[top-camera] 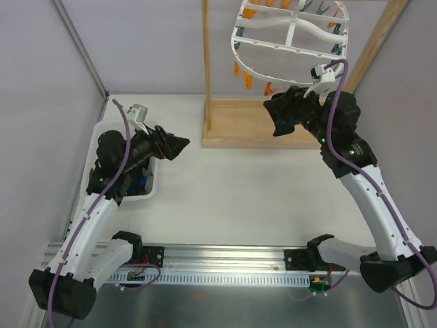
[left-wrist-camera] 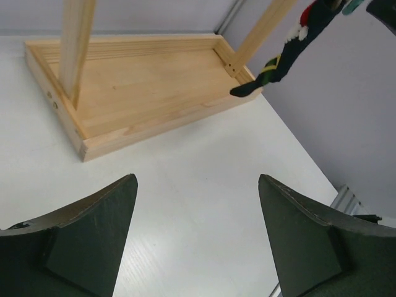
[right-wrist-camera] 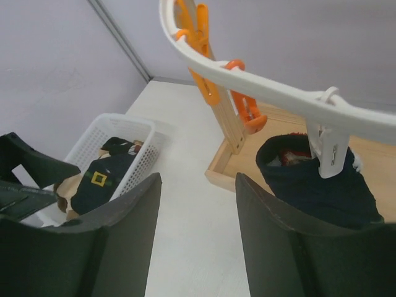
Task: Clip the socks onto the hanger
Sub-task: Open the clamp at the hanger.
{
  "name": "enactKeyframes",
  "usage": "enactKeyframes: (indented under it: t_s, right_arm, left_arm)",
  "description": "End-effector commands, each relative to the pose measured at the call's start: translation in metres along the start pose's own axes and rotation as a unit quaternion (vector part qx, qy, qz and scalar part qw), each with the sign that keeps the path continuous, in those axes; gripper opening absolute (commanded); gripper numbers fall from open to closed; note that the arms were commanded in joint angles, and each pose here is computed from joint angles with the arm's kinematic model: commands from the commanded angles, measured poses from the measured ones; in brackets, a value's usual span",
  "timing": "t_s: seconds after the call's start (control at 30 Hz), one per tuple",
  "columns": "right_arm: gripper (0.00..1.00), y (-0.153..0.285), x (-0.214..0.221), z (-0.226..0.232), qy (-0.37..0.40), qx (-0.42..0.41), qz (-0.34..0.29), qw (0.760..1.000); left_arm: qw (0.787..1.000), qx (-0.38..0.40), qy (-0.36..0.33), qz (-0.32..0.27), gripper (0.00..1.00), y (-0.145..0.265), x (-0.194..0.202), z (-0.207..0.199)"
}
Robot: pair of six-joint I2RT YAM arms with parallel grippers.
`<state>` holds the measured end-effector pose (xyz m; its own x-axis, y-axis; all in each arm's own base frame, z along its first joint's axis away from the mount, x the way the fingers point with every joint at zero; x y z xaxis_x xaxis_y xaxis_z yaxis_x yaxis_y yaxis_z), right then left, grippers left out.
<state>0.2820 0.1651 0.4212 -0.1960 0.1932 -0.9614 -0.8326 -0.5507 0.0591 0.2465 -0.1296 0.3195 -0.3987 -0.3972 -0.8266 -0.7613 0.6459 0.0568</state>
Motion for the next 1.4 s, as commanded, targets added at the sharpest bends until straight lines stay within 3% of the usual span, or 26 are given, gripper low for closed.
enactKeyframes:
  t_s: [0.0,0.27,0.67,0.87,0.97,1.07,1.17,1.37]
  right_arm:
    - [0.53,-0.011,-0.020,-0.005,-0.001,0.038,-0.021,0.999]
    - [0.53,-0.023,-0.020,-0.019,0.033,0.094,-0.025,0.995]
    - [0.53,-0.048,-0.026,-0.018,0.120,0.056,-0.071,0.989]
    - [0.51,-0.056,-0.023,-0.021,0.131,0.057,-0.064,0.988]
    - [0.47,-0.063,-0.026,-0.021,0.133,0.056,-0.072,0.987]
    - [0.31,-0.064,-0.027,-0.020,0.126,0.056,-0.074,0.988]
    - [0.22,-0.061,-0.030,-0.019,0.113,0.054,-0.080,0.989]
    - [0.15,-0.048,-0.032,0.003,0.102,-0.010,-0.064,0.993]
  left_arm:
    - [0.995,0.079,-0.048,-0.035,0.80,-0.019,-0.010,-0.019]
    - [0.990,0.127,-0.061,-0.028,0.80,-0.041,-0.010,-0.036]
    - [0.982,0.169,-0.073,-0.026,0.80,-0.043,0.001,-0.047]
    - [0.981,0.178,-0.073,-0.021,0.80,-0.047,0.004,-0.049]
    - [0.980,0.184,-0.074,-0.020,0.80,-0.049,0.004,-0.052]
    - [0.978,0.193,-0.077,-0.019,0.80,-0.052,0.002,-0.056]
    - [0.971,0.217,-0.096,-0.016,0.79,-0.059,0.001,-0.070]
    - [0.949,0.281,-0.143,-0.011,0.80,-0.090,-0.001,-0.107]
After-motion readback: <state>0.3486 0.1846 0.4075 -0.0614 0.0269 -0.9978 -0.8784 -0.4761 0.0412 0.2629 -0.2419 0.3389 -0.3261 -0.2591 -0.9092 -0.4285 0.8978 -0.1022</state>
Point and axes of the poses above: each gripper's point midway between its finger pads, its own y axis back along the fingers, its own z axis along the line the jaws close on, x = y × z, the point moved 4 cm from there along y, back along the fingers, and after that the axes turned 5 degrees about y, right-handed, at the moved point
